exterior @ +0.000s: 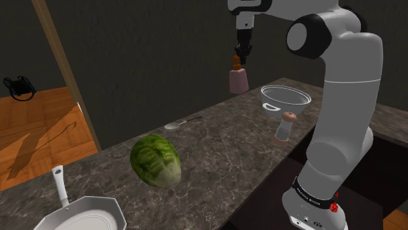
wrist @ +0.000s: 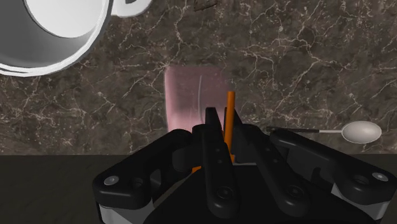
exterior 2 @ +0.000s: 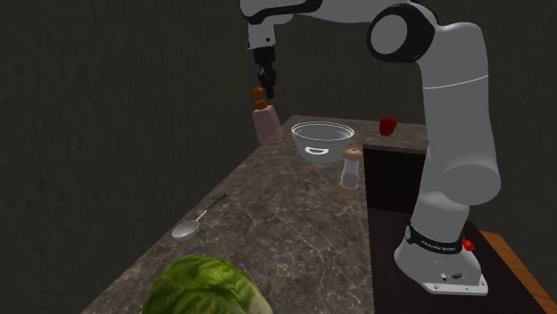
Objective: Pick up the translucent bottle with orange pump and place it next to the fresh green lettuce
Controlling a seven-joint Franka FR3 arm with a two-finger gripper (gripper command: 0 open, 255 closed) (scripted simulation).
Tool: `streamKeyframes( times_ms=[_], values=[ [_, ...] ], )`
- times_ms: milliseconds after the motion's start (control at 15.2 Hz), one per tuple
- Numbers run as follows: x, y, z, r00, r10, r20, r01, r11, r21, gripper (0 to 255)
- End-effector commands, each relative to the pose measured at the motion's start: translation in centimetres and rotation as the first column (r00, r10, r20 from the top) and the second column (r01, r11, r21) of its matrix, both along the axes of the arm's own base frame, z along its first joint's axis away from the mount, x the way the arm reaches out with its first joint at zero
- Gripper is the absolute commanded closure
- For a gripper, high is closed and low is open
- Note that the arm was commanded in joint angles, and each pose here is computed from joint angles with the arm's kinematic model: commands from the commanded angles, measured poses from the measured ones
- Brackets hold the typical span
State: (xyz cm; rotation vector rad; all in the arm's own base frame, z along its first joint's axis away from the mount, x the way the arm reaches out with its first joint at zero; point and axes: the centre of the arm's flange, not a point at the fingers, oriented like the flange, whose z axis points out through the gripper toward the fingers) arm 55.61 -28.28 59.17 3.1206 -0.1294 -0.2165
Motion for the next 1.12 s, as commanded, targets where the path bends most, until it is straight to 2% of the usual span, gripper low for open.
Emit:
streamKeyframes(
  times_ms=[0, 594, 1056],
  values=[
    [0.0, 0.0, 1.0, 1.000, 0.000, 0.000, 0.000, 1.000, 0.000, 255],
    [0.0, 0.0, 5.5, 1.000, 0.000, 0.000, 0.000, 1.000, 0.000, 255],
    [-4.0, 8.3, 6.4, 1.000, 0.000, 0.000, 0.000, 1.000, 0.000, 255]
  ],
)
